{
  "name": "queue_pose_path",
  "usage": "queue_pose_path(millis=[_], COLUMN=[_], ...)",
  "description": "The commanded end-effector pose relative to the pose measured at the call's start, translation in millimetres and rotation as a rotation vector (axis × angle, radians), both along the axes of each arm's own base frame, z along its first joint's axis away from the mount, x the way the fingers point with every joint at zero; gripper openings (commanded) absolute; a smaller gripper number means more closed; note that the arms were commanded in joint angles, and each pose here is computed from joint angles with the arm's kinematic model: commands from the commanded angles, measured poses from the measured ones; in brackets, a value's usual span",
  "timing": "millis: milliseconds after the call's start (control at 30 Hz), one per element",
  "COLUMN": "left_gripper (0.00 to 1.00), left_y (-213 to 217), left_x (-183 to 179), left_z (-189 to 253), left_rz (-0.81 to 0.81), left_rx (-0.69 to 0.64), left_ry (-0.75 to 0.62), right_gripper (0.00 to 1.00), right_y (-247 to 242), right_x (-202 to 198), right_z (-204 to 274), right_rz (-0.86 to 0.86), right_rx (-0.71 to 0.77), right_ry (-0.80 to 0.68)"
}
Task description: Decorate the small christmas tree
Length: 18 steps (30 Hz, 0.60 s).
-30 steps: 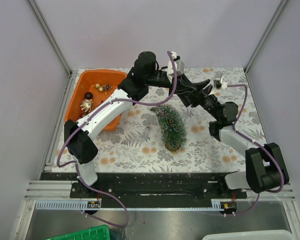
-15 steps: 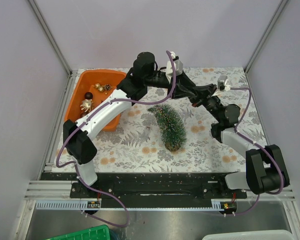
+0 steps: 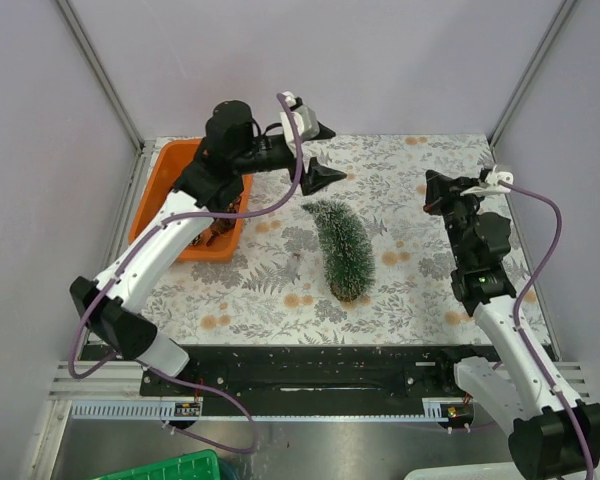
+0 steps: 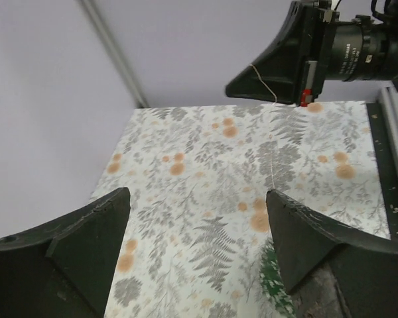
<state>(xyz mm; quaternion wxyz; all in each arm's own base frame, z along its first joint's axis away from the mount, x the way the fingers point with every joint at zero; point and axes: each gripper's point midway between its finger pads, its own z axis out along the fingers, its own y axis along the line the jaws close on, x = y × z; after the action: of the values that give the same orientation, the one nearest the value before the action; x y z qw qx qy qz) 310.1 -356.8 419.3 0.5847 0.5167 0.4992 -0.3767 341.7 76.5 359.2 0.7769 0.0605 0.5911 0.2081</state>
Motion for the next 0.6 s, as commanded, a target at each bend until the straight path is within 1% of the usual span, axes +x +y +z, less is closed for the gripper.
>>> queue_pose_path(millis=[0,67,100,267,333,433,567], left_gripper=[0.89,0.92,0.94,0.95,0.96,0.96,0.96], left_y=[36,50,58,92,100,102,97], left_x=[-3,-8,-5,-15,-26,-40,-52], left_z=[19,15,12,-22,-35,-53,-48], left_rz=[0.119,0.145,0.182,0.249,0.243,0.206,0.149], left_rx=[0.015,0.035,0.046,0.098,0.106,0.114,0.085], left_ry=[-0.090,-0.111,-0.111,-0.069,-0.045,-0.003,0.024], right_gripper=[0.00,0.00,0.00,0.00,0.00,0.00,0.00], right_y=[-20,-19,-17,-4,8,34,71], right_x=[-18,-36,-48,-102,-123,-153,-188], right_z=[-57,-57,-67,-62,-57,-51,-44], right_rz=[-0.118,-0.111,-0.098,0.021,0.123,0.320,0.601], right_rx=[-0.029,-0.046,-0.069,-0.075,-0.064,-0.054,-0.016], right_ry=[0.371,0.437,0.507,0.620,0.634,0.661,0.690])
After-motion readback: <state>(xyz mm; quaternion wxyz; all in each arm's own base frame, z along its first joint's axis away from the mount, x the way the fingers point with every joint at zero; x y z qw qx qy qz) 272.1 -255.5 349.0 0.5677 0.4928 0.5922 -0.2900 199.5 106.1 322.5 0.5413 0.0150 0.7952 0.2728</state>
